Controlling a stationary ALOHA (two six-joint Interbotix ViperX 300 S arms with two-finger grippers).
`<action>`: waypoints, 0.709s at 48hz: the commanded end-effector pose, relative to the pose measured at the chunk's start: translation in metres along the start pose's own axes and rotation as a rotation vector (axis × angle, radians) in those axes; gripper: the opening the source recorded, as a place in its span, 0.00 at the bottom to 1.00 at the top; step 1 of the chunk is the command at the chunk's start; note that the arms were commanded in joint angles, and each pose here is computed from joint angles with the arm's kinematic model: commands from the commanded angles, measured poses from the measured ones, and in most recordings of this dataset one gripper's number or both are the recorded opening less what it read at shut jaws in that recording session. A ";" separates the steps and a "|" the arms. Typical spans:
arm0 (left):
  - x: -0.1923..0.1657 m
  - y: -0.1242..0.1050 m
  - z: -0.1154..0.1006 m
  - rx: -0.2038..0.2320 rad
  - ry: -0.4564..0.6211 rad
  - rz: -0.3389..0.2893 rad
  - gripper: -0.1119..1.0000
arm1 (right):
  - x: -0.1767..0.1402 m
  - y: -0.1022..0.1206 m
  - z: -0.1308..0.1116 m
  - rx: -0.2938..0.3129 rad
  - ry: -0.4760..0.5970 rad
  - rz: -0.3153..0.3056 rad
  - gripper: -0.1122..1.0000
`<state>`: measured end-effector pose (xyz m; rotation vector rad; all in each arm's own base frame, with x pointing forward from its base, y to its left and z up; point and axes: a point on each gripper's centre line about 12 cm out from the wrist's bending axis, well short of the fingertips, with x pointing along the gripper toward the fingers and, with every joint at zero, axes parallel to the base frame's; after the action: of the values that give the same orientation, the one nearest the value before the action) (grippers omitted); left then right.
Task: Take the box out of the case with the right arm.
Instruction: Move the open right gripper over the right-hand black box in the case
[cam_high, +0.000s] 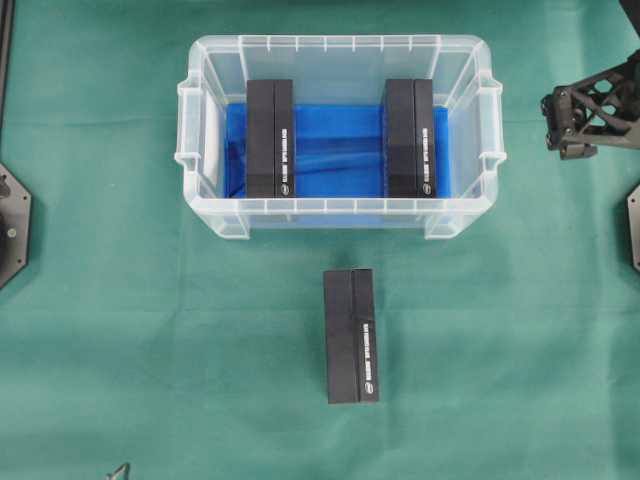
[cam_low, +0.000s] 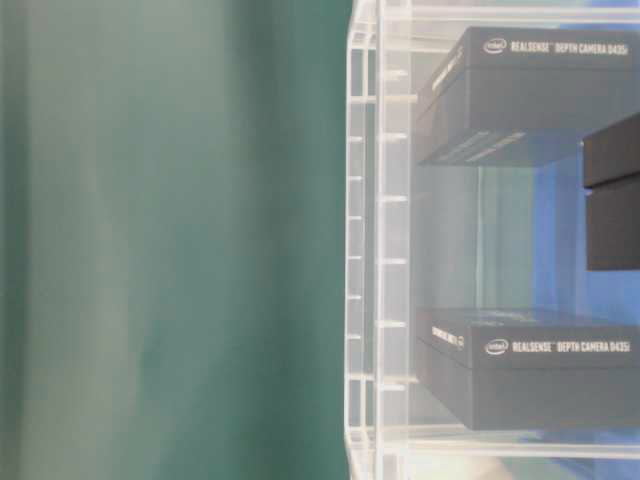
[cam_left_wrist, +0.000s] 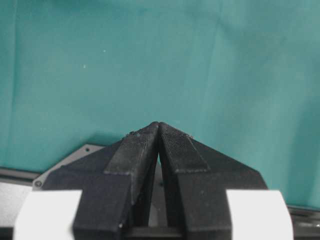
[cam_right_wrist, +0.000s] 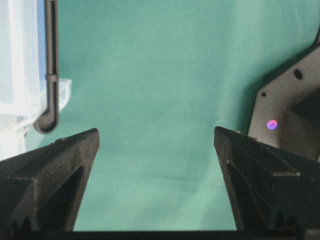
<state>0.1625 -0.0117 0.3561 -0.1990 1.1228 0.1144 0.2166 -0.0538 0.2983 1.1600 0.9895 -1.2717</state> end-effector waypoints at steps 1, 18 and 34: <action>-0.005 0.000 0.005 -0.001 -0.019 -0.001 0.12 | -0.005 0.000 0.004 0.012 -0.006 0.028 0.91; -0.005 -0.001 0.005 0.000 -0.020 -0.002 0.12 | -0.003 -0.001 0.003 0.011 0.000 0.019 0.91; -0.005 -0.001 0.005 0.000 -0.018 -0.003 0.12 | -0.002 -0.001 0.003 0.011 0.000 0.017 0.91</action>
<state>0.1627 -0.0119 0.3558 -0.1997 1.1261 0.1138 0.2155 -0.0556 0.2955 1.1647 0.9922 -1.2792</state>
